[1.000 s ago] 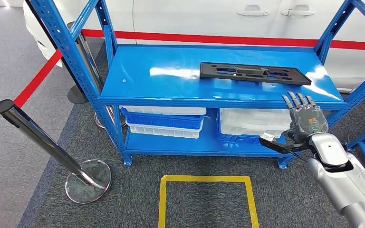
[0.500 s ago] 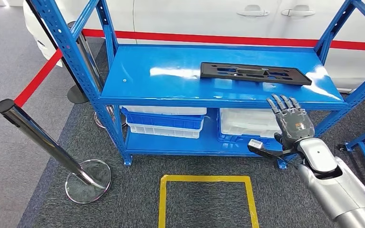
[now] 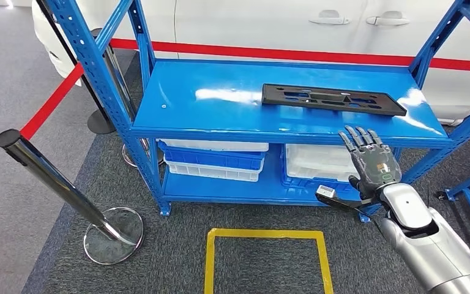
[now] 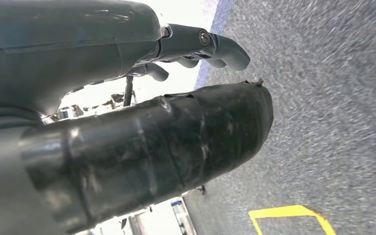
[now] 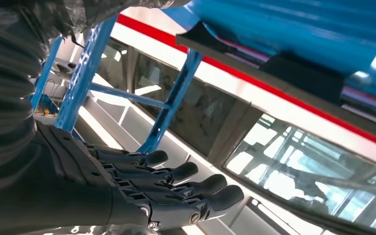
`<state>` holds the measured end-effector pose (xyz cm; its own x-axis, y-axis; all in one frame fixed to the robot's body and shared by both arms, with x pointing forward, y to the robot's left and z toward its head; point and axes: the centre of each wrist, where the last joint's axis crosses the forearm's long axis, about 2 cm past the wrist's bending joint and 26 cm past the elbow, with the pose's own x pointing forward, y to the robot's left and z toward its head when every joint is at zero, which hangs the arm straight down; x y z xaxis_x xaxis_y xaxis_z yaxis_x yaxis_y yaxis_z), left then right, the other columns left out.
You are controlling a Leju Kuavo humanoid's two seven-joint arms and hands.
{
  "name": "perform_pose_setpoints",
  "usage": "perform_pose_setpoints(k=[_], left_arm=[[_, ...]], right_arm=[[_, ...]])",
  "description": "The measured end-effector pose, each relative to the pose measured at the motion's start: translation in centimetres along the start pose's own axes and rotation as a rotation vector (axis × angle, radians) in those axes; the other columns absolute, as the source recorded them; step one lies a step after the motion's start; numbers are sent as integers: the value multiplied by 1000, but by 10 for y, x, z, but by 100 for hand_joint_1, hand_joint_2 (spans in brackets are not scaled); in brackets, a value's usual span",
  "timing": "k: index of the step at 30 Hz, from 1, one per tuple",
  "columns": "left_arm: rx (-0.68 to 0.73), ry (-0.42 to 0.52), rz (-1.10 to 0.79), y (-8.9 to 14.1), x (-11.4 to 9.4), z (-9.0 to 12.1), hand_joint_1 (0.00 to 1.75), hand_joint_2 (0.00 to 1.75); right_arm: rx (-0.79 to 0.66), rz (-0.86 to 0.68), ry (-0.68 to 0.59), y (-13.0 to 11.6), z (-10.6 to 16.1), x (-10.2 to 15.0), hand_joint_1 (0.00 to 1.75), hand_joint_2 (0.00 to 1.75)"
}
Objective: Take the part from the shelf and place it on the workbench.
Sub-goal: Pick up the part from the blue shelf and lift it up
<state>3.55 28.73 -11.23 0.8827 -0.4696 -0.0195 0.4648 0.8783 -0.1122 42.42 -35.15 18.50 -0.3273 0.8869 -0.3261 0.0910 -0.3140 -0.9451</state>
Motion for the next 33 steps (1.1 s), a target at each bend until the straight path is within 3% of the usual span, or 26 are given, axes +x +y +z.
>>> perform_pose_setpoints(k=[33], left_arm=[[-25,1,-8,-10,1,-1,0,0]], right_arm=[[-16,8,-5,-2,2,-1,0,175]])
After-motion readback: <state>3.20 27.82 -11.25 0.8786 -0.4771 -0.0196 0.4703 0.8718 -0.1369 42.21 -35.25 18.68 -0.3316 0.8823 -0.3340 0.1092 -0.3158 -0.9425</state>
